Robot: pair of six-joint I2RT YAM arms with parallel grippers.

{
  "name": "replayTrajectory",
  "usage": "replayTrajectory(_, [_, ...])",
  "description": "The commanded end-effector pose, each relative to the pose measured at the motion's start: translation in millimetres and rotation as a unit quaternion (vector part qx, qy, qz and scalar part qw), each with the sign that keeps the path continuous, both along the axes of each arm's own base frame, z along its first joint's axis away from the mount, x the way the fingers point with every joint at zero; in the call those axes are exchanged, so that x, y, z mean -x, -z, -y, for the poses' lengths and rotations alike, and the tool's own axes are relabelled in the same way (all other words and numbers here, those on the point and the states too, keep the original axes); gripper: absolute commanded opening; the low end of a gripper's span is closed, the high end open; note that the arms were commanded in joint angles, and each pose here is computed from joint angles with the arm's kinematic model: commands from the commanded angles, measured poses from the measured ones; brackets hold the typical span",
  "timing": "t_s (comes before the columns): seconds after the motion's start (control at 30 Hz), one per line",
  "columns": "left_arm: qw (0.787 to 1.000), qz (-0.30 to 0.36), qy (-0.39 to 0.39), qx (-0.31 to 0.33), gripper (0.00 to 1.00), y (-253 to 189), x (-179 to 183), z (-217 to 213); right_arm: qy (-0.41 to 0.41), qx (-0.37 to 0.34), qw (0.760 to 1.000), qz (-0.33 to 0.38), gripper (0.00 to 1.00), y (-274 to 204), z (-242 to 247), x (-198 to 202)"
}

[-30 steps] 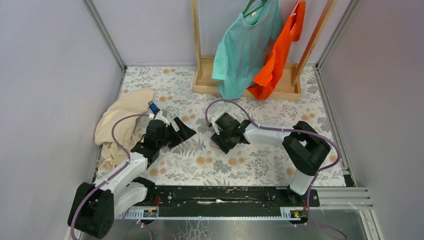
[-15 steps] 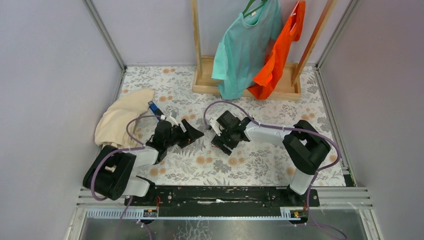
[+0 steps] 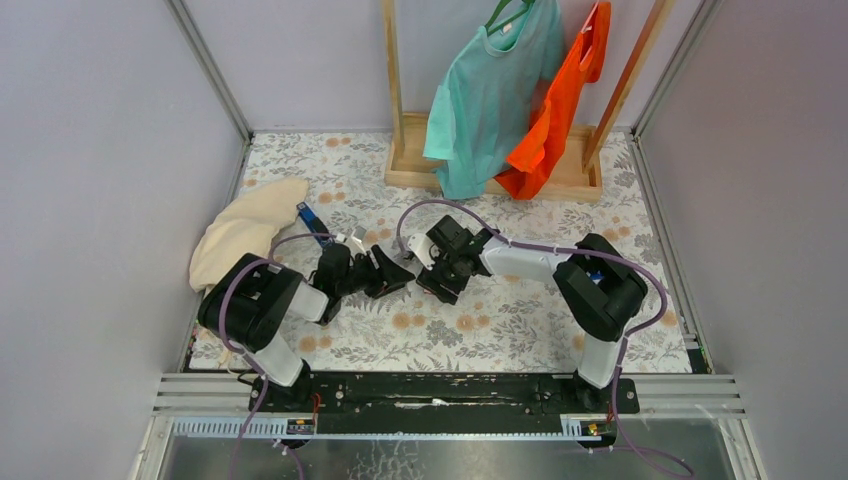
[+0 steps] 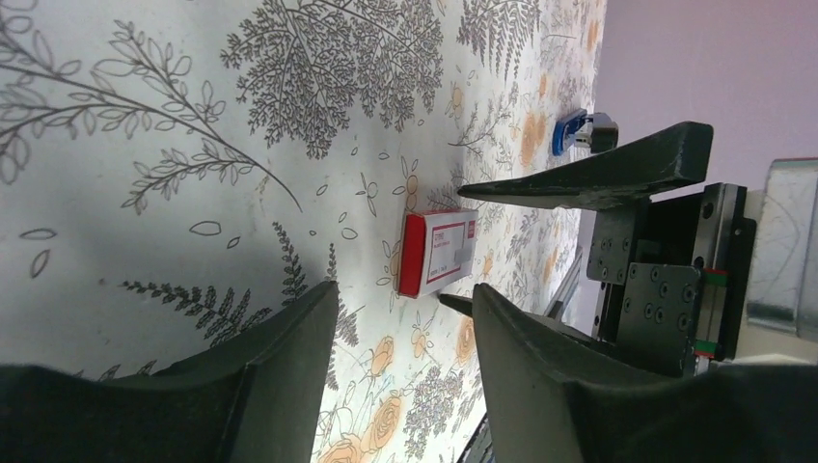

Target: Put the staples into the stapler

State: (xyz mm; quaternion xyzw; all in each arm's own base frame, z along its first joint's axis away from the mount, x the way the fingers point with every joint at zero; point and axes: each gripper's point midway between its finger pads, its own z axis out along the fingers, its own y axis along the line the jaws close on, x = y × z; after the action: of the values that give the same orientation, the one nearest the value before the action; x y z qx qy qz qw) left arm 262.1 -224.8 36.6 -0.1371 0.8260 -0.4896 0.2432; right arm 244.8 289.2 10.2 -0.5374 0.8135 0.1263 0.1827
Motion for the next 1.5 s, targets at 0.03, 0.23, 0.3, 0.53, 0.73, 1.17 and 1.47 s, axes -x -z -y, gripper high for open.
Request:
replayTrajectory(0.03, [0.999,0.031,0.033,0.026,0.6,-12,-6,15,-0.027,0.013,0.999,-0.021,0.65,13,1,4])
replayTrajectory(0.23, [0.998,0.021,0.056,0.034,0.57,-5,-5,25,-0.032,0.027,0.999,-0.029,0.61,22,5,6])
replayTrajectory(0.3, [0.997,0.018,0.064,0.035,0.55,-3,-5,28,-0.034,0.03,0.999,-0.03,0.6,22,6,6])
replayTrajectory(0.53, [0.996,0.009,0.079,0.038,0.48,6,-4,34,-0.034,0.046,0.998,-0.033,0.56,27,11,7])
replayTrajectory(0.73, [0.995,0.004,0.087,0.043,0.43,9,-3,37,-0.034,0.054,0.997,-0.038,0.56,30,14,8])
replayTrajectory(1.17, [0.993,0.0,0.097,0.061,0.32,9,-5,43,-0.035,0.065,0.996,-0.048,0.55,36,14,9])
replayTrajectory(1.47, [0.992,0.002,0.105,0.076,0.3,5,-4,49,-0.042,0.066,0.996,-0.042,0.54,36,11,10])
